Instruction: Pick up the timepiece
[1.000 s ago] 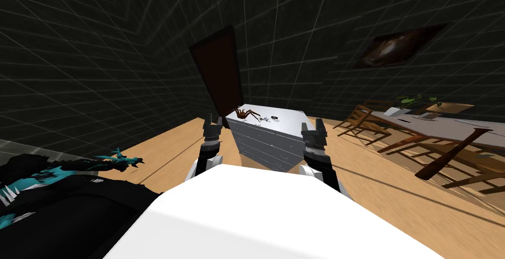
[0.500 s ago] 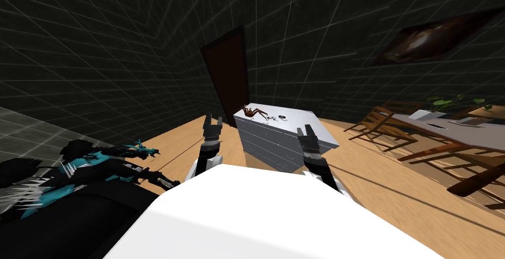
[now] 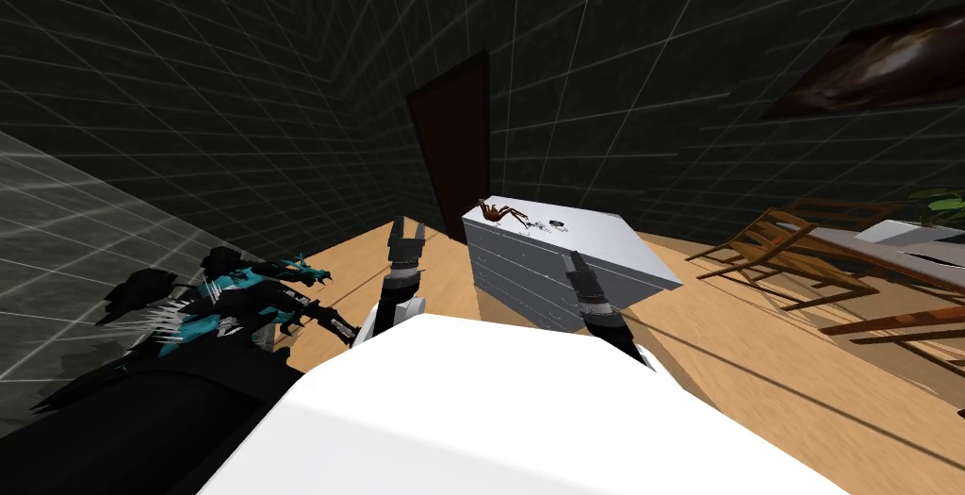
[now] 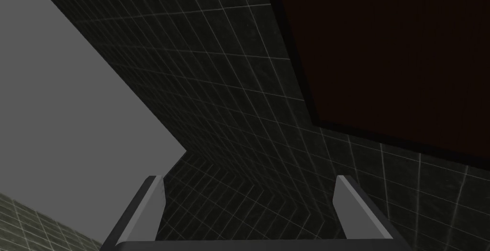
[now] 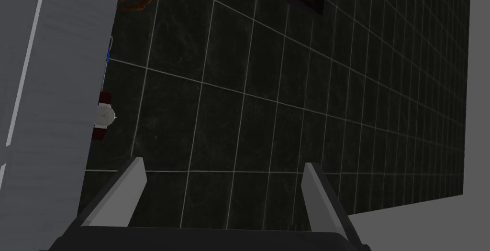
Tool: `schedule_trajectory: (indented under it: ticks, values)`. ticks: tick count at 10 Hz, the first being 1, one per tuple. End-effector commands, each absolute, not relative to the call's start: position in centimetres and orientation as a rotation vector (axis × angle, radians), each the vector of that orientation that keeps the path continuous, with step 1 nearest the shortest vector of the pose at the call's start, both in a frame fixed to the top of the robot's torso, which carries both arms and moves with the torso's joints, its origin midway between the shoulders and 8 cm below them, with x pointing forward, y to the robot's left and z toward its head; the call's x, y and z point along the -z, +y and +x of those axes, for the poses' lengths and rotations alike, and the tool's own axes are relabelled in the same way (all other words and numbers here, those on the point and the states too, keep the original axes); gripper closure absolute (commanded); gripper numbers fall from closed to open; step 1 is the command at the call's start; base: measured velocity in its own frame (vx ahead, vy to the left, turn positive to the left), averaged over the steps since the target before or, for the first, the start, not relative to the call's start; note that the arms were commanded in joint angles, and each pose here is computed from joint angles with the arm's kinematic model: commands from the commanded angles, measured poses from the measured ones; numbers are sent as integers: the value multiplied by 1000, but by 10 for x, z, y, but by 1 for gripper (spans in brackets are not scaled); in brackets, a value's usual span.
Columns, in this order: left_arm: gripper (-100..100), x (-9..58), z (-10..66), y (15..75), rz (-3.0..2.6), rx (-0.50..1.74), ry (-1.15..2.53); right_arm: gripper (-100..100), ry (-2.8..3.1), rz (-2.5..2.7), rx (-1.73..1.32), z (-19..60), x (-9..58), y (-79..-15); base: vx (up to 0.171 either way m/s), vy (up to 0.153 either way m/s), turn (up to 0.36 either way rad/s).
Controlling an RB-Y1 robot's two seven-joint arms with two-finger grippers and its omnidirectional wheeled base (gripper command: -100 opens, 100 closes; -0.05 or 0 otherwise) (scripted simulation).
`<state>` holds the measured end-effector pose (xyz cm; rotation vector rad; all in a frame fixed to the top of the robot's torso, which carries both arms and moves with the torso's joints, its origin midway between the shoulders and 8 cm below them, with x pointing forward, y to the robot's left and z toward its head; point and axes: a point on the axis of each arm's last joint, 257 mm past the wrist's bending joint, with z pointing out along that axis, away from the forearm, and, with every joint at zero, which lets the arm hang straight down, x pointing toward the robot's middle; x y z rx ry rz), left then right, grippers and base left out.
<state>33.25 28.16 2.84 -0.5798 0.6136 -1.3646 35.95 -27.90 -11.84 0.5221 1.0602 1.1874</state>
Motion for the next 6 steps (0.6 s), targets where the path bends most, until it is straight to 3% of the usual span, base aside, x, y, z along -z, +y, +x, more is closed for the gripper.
schedule_trajectory:
  ticks: [1,6]
  values:
    - [0,-28,333,282,-580,1365,614,-100,1109,501,-1170,356,133,-282,-89,121,60]
    - [0,-28,333,282,-580,1364,614,-100,1301,409,-1100,340,189,-294,-80,116,114]
